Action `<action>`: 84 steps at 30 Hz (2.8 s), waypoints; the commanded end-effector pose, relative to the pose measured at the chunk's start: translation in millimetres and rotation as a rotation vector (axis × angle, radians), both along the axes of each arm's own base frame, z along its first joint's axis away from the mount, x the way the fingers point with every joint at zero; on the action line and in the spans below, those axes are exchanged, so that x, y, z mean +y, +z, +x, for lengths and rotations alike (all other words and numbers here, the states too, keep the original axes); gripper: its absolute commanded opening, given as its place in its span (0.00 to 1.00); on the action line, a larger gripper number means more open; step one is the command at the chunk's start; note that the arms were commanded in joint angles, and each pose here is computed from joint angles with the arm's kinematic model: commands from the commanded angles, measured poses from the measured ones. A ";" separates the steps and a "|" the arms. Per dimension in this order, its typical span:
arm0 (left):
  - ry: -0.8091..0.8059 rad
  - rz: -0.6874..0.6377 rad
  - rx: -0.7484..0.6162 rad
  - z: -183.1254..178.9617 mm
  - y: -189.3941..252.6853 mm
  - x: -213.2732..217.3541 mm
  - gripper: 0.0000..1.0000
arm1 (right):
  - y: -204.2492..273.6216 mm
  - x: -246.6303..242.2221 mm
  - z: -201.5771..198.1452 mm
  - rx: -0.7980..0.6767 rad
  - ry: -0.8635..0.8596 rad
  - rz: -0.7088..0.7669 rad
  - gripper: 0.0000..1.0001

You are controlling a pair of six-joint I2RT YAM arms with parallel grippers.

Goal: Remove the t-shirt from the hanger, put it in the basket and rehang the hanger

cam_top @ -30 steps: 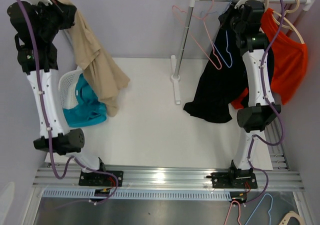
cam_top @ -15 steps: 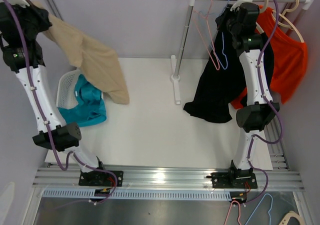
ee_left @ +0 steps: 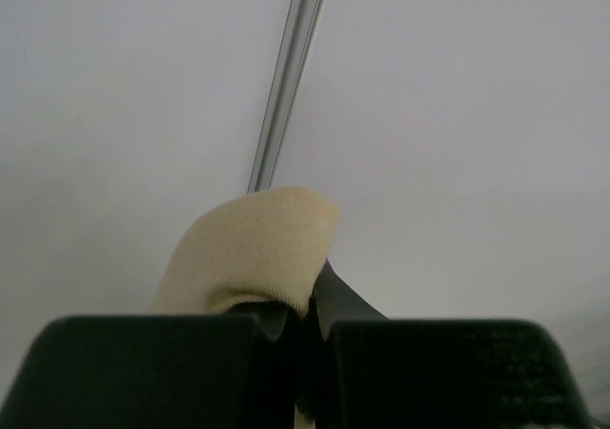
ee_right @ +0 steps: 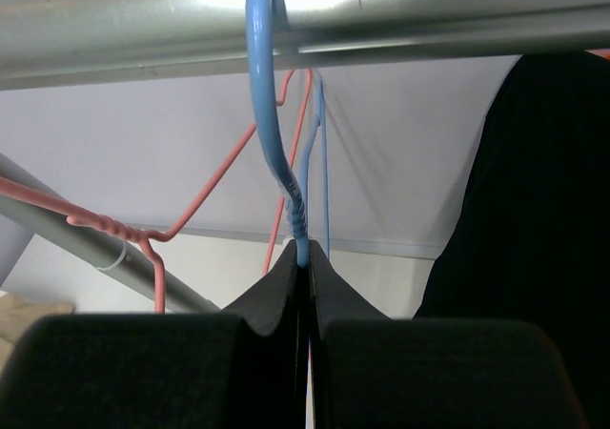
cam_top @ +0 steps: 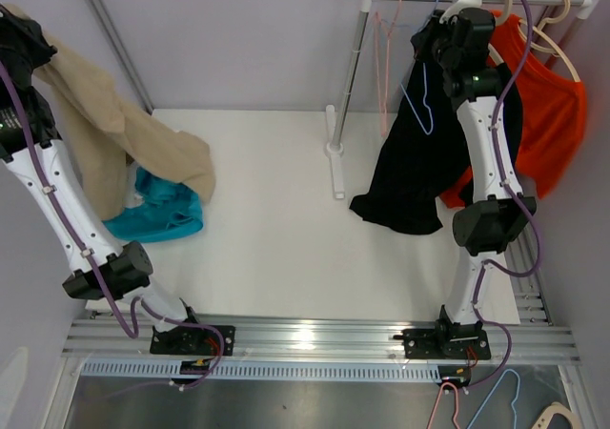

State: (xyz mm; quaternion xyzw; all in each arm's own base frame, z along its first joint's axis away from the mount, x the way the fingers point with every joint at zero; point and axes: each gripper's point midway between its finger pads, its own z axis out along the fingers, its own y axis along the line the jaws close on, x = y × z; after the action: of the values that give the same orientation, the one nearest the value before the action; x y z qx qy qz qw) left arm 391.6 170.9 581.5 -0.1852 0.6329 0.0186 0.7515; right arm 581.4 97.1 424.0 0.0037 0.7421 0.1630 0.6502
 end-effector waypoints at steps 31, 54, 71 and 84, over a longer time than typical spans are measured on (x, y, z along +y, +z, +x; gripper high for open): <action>-0.046 -0.094 0.029 -18.1 -18.7 -20.5 0.99 | 75.1 -36.9 -92.6 -0.049 -0.010 0.032 0.88; 0.082 0.062 0.497 -47.1 -105.6 -36.4 0.99 | 56.3 -55.6 -105.7 0.016 -0.088 0.040 0.89; -0.711 0.057 0.134 -108.5 -65.9 -277.3 1.00 | 65.4 -144.1 -125.1 -0.040 -0.228 -0.037 0.86; -0.907 0.160 0.287 -96.3 -153.4 -368.3 0.99 | 73.8 -151.3 -53.0 -0.104 -0.110 -0.060 0.82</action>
State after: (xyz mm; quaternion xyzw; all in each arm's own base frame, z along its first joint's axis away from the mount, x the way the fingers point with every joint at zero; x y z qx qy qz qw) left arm 303.0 -192.0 393.1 0.1579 0.7890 -0.2177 0.5524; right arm 523.4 -56.7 480.8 0.0460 0.7299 0.0946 0.6754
